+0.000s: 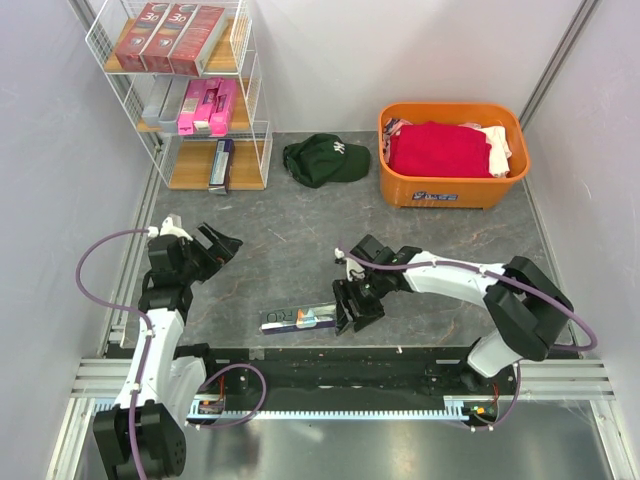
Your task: Place and organize the toothpastes onto the shelf
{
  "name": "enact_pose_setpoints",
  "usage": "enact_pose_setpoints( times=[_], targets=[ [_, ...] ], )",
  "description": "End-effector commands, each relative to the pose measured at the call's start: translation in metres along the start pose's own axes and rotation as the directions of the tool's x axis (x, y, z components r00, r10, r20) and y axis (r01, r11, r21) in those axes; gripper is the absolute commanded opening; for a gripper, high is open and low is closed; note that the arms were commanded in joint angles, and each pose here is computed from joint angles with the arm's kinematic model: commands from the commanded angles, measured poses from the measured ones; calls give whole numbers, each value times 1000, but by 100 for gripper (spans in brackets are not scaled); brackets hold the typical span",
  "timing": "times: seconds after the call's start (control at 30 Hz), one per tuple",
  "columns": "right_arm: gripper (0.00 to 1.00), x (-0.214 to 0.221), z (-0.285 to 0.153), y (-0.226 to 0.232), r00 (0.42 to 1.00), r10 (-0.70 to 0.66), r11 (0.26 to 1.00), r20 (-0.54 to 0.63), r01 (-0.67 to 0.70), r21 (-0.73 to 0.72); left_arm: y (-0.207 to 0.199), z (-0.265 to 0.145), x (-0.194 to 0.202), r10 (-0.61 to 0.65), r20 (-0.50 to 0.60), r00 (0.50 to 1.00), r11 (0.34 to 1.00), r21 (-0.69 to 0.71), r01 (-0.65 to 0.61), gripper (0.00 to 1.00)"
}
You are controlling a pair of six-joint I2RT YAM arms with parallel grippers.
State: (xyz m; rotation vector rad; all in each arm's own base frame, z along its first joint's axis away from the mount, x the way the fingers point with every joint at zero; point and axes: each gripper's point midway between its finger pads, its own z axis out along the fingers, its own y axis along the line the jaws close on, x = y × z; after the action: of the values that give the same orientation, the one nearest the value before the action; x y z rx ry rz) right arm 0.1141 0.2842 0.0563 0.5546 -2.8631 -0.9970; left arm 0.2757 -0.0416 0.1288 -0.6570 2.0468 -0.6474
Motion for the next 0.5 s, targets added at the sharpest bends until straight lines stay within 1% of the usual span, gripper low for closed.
enact_pose_setpoints(
  times=[0.0, 0.03, 0.1, 0.3, 0.47],
  targets=[
    [67, 13, 13, 10, 996, -48, 998, -78, 44, -45, -1, 2, 0, 47, 3, 999, 999, 17, -47, 100],
    [65, 11, 15, 12, 996, -47, 998, -78, 43, -55, 0, 2, 0, 46, 3, 999, 999, 18, -46, 100],
    [63, 6, 22, 19, 996, -57, 995, -73, 51, -82, 2, 3, 2, 46, 0, 999, 999, 15, -46, 100],
    [64, -12, 40, 22, 998, -39, 994, -45, 34, -100, 0, 4, 3, 50, -10, 999, 999, 21, -50, 100],
    [65, -50, 48, 30, 998, -55, 994, 13, 56, -97, 0, 5, 2, 50, -11, 999, 999, 20, -49, 100]
  ],
)
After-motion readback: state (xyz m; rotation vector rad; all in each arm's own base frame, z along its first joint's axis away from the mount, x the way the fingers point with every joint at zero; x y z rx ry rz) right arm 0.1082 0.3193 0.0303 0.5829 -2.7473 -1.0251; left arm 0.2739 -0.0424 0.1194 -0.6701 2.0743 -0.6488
